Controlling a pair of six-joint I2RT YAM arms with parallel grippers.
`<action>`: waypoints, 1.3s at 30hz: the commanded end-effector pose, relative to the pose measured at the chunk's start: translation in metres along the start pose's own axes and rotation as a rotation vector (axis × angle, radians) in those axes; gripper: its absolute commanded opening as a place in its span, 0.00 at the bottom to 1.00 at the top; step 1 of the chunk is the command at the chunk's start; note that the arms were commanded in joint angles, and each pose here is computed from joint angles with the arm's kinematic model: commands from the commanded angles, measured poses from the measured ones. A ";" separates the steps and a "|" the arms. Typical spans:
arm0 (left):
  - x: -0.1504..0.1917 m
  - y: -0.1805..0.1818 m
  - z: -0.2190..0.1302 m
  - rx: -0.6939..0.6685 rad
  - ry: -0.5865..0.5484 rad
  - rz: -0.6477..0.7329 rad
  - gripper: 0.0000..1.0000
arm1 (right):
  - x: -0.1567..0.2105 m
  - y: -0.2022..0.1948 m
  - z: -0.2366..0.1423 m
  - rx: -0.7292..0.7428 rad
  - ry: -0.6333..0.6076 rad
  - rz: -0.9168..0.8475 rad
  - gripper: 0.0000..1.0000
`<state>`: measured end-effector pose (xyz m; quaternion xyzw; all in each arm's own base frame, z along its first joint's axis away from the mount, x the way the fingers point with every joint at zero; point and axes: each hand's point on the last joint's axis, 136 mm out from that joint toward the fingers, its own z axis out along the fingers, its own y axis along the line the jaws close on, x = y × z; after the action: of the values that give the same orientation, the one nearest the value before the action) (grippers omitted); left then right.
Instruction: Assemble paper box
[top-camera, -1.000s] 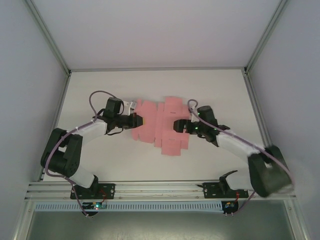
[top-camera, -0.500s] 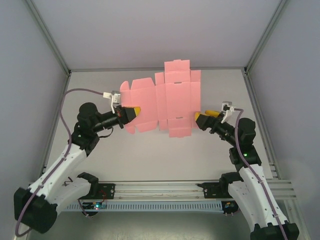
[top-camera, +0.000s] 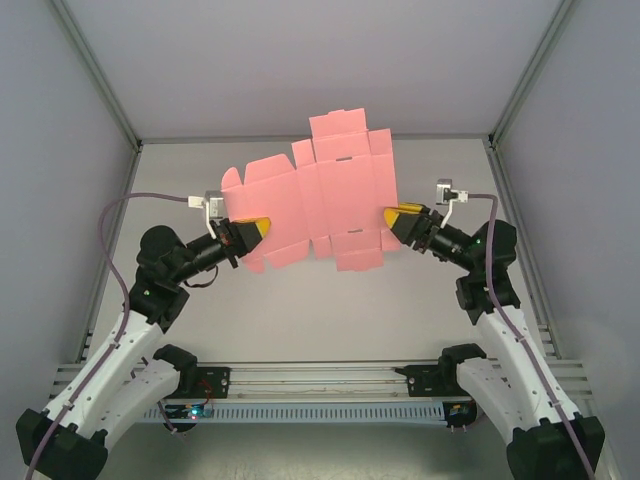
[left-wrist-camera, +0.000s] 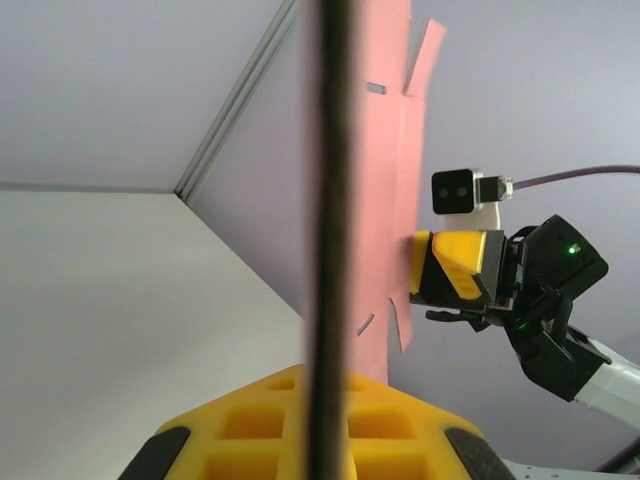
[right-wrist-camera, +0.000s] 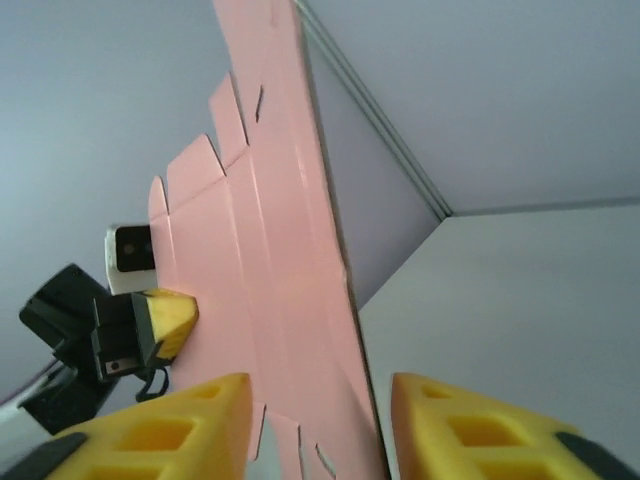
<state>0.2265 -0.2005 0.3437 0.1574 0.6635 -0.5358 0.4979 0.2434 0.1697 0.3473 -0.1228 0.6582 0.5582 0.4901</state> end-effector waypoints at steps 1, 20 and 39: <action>-0.009 -0.011 -0.002 0.028 -0.048 0.028 0.00 | -0.008 0.016 0.008 -0.060 0.024 -0.038 0.30; -0.005 0.093 -0.072 -0.819 0.041 -0.025 1.00 | 0.041 -0.030 -0.007 0.241 0.501 -0.363 0.00; 0.020 0.137 -0.014 -0.767 0.200 -0.122 1.00 | 0.124 -0.157 0.035 0.159 1.176 -0.896 0.00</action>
<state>0.3060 -0.1385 0.2435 -0.0379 0.8751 -0.2568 0.4084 0.2830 0.1994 0.1625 -0.5613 0.7748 0.2011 0.2101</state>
